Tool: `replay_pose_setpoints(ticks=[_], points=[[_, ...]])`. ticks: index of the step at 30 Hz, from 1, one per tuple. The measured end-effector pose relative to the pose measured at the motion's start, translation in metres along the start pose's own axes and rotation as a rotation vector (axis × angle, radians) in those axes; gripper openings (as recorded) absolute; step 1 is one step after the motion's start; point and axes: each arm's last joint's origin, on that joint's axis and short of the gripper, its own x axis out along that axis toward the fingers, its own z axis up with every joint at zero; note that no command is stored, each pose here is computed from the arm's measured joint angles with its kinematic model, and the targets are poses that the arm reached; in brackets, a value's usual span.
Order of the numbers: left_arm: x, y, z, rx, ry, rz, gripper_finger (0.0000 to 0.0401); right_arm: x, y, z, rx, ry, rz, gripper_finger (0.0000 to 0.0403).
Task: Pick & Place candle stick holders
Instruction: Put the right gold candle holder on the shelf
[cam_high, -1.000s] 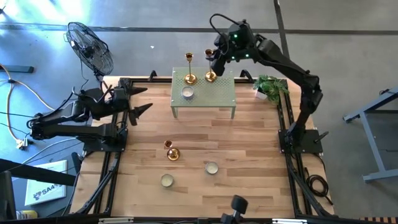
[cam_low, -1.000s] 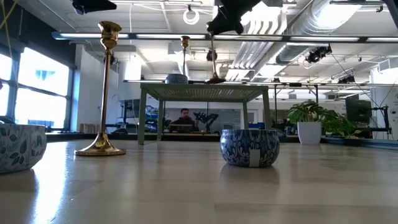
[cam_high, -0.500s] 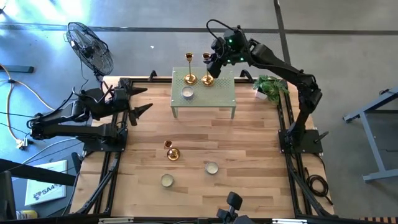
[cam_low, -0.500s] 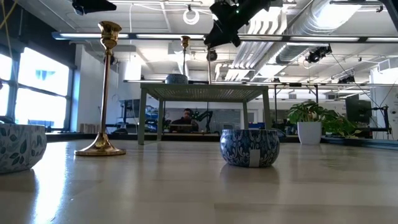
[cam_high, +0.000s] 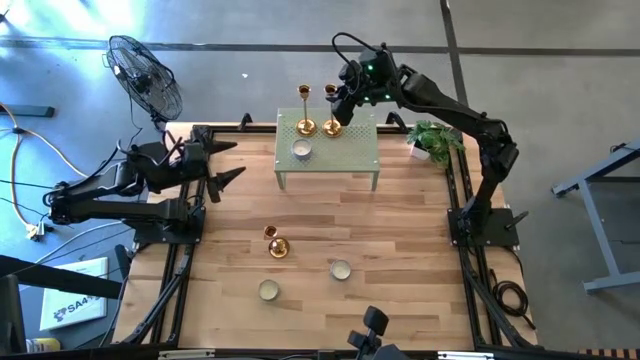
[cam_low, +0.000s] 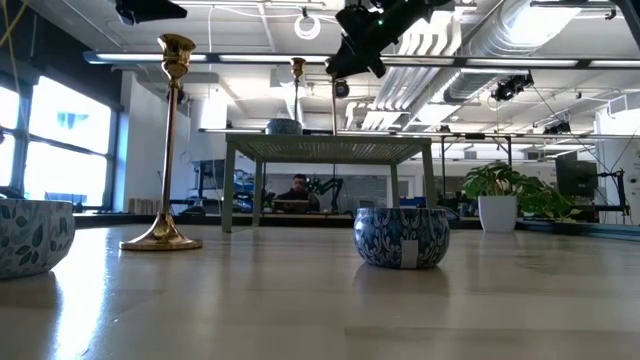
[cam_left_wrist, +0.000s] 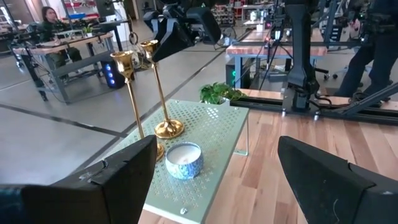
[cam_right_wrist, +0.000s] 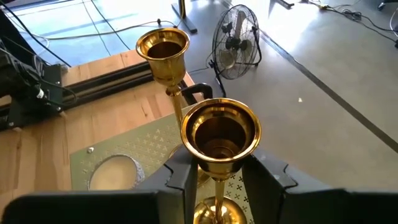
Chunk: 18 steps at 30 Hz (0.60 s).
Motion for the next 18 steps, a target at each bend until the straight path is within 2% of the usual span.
replay_pose_setpoints(ticks=[2, 7, 10, 18], points=[[0.0, 0.0, -0.001, 0.003, 0.012, -0.001, 0.0328, 0.0, 0.0, 0.0, 0.001, 0.005, 0.0, 0.0099], [0.0, 0.0, -0.002, 0.006, 0.023, -0.001, 0.0328, 0.001, 0.0, -0.003, 0.004, 0.025, -0.002, 0.0175], [0.0, 0.0, -0.002, 0.006, 0.022, -0.006, 0.0328, 0.001, 0.0, -0.002, 0.004, 0.02, -0.002, 0.0203], [0.0, 0.0, -0.004, 0.011, 0.041, -0.009, 0.0328, -0.009, 0.002, 0.003, 0.011, -0.014, -0.004, 0.0218]])
